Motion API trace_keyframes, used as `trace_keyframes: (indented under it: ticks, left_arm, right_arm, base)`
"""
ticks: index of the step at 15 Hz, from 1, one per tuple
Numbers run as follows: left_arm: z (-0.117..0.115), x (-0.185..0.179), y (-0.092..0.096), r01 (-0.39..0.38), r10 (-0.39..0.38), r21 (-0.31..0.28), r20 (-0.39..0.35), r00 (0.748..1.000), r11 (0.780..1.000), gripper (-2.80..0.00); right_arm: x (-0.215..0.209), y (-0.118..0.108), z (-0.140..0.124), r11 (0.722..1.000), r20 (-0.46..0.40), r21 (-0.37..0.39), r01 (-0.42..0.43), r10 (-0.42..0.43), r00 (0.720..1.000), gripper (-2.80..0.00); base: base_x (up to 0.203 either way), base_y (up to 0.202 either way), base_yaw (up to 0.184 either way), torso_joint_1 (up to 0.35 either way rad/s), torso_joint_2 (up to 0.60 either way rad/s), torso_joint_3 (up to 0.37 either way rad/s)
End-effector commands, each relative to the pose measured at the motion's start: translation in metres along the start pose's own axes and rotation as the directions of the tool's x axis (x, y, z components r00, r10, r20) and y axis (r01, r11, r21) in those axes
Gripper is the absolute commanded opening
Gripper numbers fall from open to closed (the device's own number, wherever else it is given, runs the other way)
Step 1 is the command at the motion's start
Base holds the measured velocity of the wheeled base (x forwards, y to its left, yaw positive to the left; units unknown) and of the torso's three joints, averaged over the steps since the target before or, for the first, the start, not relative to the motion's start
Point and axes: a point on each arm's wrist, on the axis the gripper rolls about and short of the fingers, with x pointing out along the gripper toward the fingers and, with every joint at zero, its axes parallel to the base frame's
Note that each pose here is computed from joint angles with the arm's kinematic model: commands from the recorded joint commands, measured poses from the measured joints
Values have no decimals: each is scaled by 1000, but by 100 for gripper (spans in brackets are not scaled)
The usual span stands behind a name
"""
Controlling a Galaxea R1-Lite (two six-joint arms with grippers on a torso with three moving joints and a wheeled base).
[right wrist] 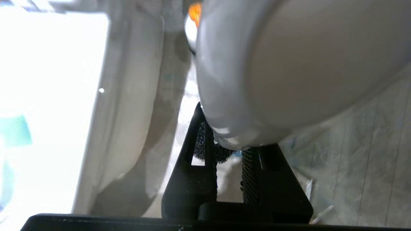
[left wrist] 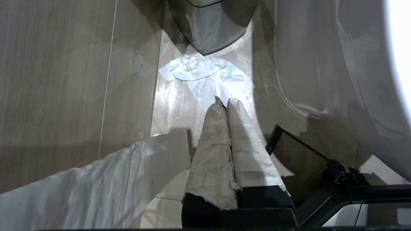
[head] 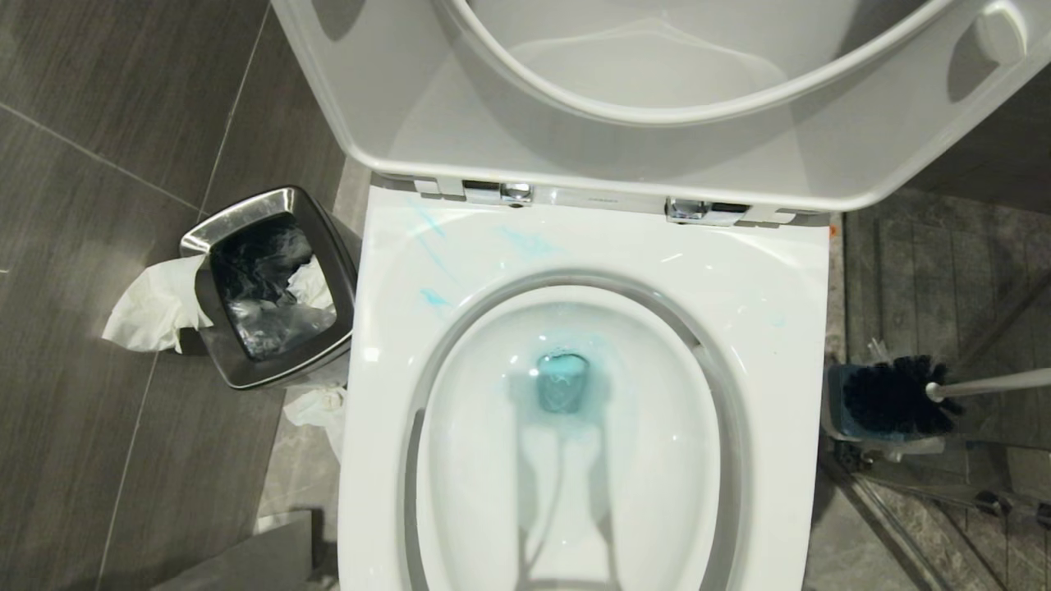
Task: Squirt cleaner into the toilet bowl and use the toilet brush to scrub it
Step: Scrub the toilet bowl
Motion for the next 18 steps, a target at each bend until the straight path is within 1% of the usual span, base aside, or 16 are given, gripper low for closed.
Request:
trace_keyframes:
  ticks: [1, 2, 4, 6, 8, 10, 11, 14, 15, 18]
  left_arm:
    - [0, 0, 0, 0, 0, 0, -2, 1000, 1000, -280]
    - [0, 0, 0, 0, 0, 0, -2, 1000, 1000, -280]
    - [0, 0, 0, 0, 0, 0, -2, 1000, 1000, -280]
    - [0, 0, 0, 0, 0, 0, -2, 1000, 1000, -280]
    - [0, 0, 0, 0, 0, 0, -2, 1000, 1000, -280]
    - [0, 0, 0, 0, 0, 0, -2, 1000, 1000, -280]
    - [0, 0, 0, 0, 0, 0, -2, 1000, 1000, -280]
    - [0, 0, 0, 0, 0, 0, -2, 1000, 1000, -280]
    - [0, 0, 0, 0, 0, 0, -2, 1000, 1000, -280]
    - [0, 0, 0, 0, 0, 2, -2, 1000, 1000, -280]
  right_arm:
    - [-9, 6, 24, 1000, 39, -18, -3, 3, 999, -280]
    - [-12, 8, 33, 1000, 23, -2, -2, 2, 1000, -280]
    - [-20, 12, 48, 999, -34, 40, 2, -1, 999, -280]
    - [-22, 14, 54, 997, -91, 73, 15, -8, 996, -280]
    - [-22, 13, 55, 997, -90, 73, 17, -11, 996, -280]
    - [-24, 15, 61, 998, -71, 65, 17, -13, 997, -280]
    - [-26, 16, 64, 997, -66, 76, 32, -27, 997, -280]
    - [-32, 19, 74, 986, -60, 149, 76, -67, 996, -280]
    - [-36, 20, 80, 983, -50, 159, 89, -82, 995, -280]
    - [-46, 25, 91, 976, -67, 183, 116, -105, 992, -280]
  base:
    - [0, 0, 0, 0, 0, 0]
    - [0, 0, 0, 0, 0, 0]
    - [0, 0, 0, 0, 0, 0]
    - [0, 0, 0, 0, 0, 0]
    - [0, 0, 0, 0, 0, 0]
    - [0, 0, 0, 0, 2, 13]
    - [0, 0, 0, 5, -1, 100]
    - [0, 0, 0, 1, 0, 168]
    - [0, 0, 0, 6, 2, 187]
    - [0, 0, 0, 2, 3, 203]
